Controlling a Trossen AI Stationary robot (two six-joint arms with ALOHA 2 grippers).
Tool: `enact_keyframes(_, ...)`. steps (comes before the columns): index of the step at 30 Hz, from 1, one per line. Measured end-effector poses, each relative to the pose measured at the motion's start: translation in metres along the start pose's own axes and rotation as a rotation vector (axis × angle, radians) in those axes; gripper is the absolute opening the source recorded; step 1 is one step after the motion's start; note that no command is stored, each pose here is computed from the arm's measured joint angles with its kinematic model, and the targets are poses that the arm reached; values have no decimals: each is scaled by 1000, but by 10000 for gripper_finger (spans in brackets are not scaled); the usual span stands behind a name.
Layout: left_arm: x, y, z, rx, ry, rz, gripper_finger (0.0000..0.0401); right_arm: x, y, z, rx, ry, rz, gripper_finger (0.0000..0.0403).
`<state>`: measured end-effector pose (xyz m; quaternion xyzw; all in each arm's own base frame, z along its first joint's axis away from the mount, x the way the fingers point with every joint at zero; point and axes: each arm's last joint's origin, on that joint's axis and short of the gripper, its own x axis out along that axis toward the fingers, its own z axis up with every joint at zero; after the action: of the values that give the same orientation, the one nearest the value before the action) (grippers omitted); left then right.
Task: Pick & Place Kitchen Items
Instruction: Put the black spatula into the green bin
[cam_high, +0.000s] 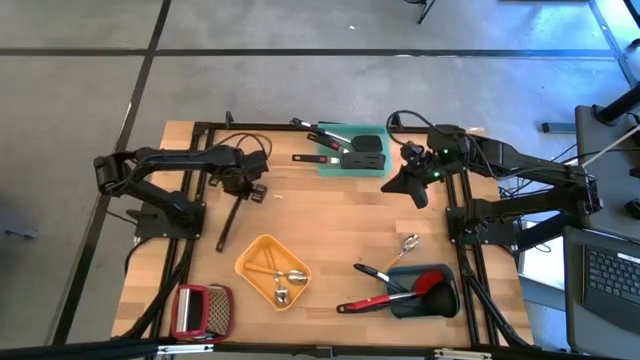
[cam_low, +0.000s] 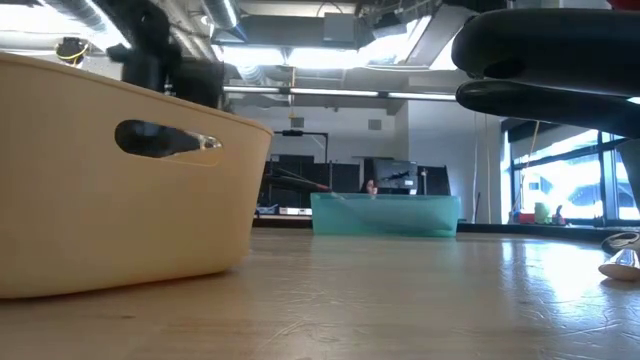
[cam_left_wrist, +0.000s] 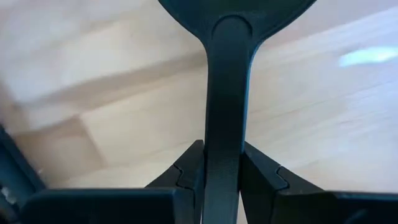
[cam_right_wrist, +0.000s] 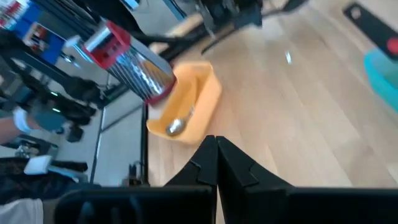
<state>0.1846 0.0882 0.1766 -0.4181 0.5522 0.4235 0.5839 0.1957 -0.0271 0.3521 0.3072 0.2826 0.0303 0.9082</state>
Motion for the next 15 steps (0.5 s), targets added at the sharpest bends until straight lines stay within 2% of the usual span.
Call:
enact_keyframes(7, -45, -31, 11, 95, -117, -129, 63, -1, -7, -14, 52, 131, -69, 1)
enact_keyframes(11, -74, -47, 13, 198, -174, -221, 63, -2, -8, -17, 127, 157, -89, 1)
enact_keyframes(15, -98, -65, 11, 322, -170, -333, 63, -1, -7, -17, 230, 158, -95, 1)
